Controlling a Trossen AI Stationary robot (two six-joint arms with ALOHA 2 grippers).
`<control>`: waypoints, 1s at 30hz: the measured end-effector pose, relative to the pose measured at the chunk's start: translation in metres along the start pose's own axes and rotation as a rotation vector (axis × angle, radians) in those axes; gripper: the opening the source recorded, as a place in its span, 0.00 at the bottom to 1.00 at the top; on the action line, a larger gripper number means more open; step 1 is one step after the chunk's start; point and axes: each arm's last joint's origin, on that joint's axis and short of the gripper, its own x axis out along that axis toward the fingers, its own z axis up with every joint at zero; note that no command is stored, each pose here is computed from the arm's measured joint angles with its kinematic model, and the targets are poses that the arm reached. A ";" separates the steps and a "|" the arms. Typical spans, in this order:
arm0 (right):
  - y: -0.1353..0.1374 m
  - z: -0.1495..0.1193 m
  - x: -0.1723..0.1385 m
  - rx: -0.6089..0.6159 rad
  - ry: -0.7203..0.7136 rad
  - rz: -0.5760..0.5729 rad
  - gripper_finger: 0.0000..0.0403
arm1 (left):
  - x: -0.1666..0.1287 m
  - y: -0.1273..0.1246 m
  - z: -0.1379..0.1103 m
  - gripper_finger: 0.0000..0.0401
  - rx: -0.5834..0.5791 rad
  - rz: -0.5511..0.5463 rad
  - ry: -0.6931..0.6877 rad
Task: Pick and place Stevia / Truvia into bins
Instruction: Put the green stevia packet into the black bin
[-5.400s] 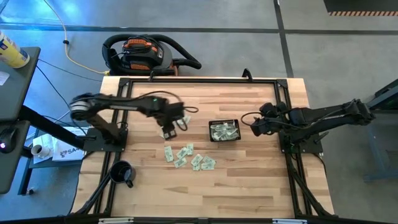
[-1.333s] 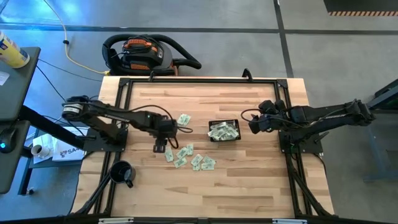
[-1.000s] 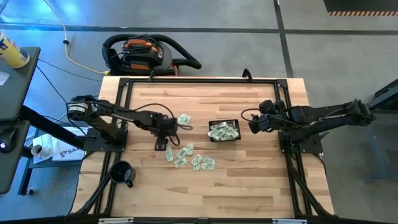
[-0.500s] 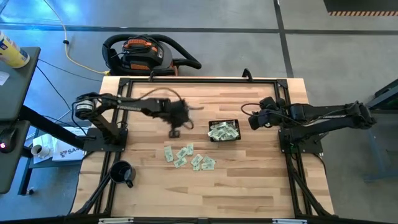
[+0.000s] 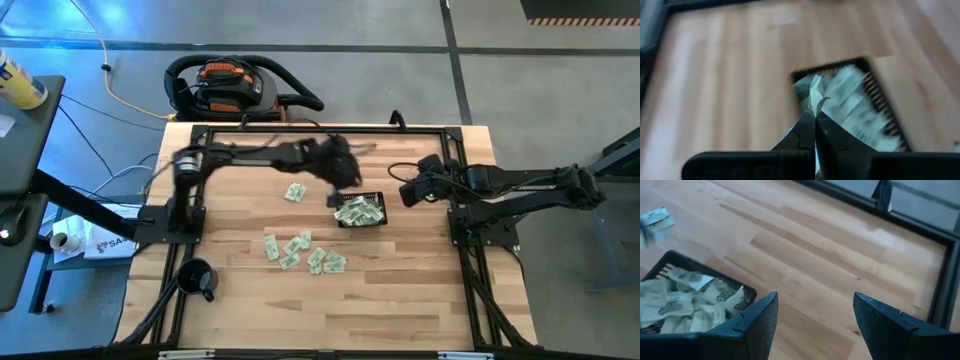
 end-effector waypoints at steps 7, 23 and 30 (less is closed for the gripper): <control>0.000 -0.001 0.000 0.004 0.014 0.009 0.62 | 0.065 -0.029 0.006 0.09 0.030 -0.061 0.088; -0.001 0.001 0.000 -0.048 -0.031 -0.029 0.62 | 0.008 -0.028 0.048 0.67 -0.057 0.092 0.415; -0.001 0.000 0.000 -0.079 -0.027 -0.034 0.62 | -0.017 0.001 0.010 0.64 -0.281 0.180 0.773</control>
